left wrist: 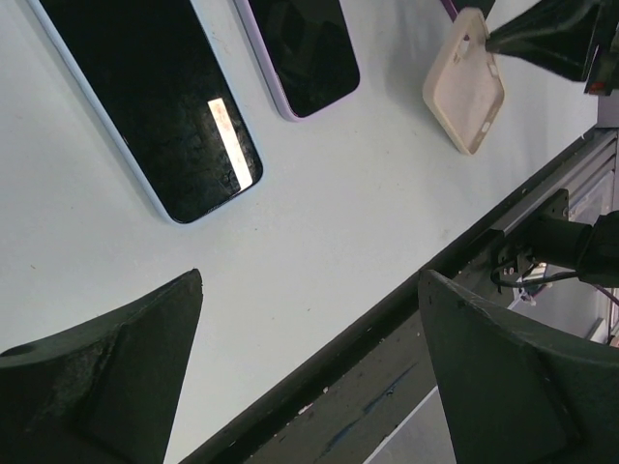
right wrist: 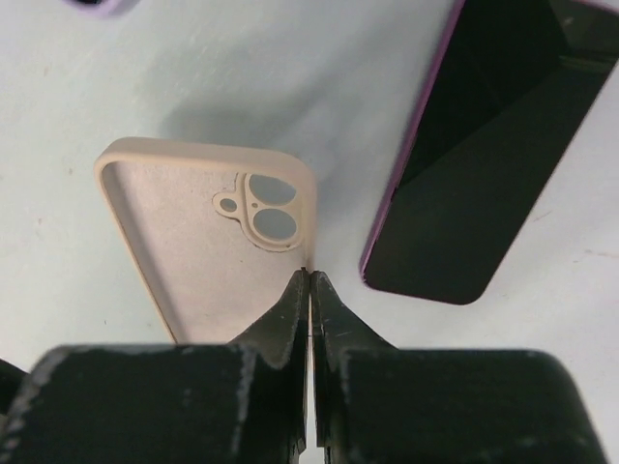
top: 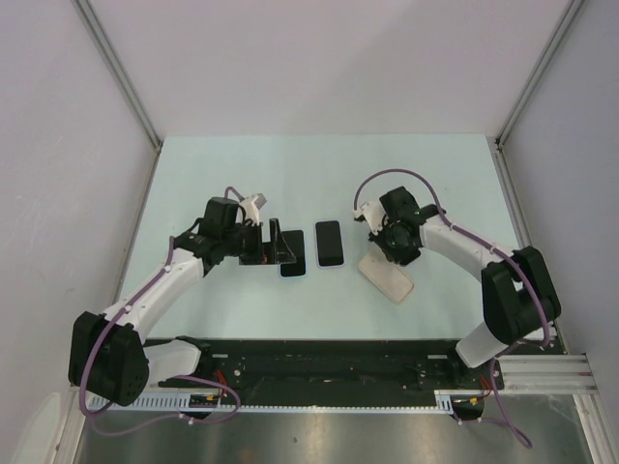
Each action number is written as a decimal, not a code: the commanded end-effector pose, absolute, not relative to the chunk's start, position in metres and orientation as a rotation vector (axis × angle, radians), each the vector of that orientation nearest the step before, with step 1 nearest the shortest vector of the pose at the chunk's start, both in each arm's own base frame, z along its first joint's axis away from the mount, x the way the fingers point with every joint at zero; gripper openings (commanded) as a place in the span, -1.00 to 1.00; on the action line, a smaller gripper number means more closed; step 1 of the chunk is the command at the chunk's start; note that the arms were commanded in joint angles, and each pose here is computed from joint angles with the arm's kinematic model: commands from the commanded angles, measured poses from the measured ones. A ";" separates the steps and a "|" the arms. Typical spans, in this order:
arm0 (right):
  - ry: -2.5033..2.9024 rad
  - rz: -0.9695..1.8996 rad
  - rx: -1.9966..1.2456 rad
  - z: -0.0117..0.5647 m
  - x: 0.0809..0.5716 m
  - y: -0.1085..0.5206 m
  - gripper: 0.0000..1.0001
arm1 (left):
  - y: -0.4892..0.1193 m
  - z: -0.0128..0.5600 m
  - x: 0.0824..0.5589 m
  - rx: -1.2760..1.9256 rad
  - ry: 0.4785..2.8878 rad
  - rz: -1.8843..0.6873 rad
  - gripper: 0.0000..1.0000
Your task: Put the phone into the phone case
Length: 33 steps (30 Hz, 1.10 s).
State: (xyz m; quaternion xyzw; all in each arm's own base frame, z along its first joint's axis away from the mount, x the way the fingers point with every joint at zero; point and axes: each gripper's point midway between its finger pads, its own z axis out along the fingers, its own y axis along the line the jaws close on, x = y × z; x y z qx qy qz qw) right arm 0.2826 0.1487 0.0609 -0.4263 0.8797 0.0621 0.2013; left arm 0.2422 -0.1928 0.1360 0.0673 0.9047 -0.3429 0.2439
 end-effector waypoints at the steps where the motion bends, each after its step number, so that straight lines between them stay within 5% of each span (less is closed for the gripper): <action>1: 2.511 0.145 -1.075 0.078 0.304 0.159 -1.00 | -0.196 0.159 0.249 0.232 2.391 -0.931 0.93; 20: 2.843 0.328 -0.566 0.036 0.307 0.191 -1.00 | -0.192 0.159 0.252 0.226 2.388 -0.901 0.94; 33: 2.884 0.178 -0.347 0.057 0.301 0.165 -0.93 | -0.195 0.160 0.250 0.241 2.385 -0.932 0.94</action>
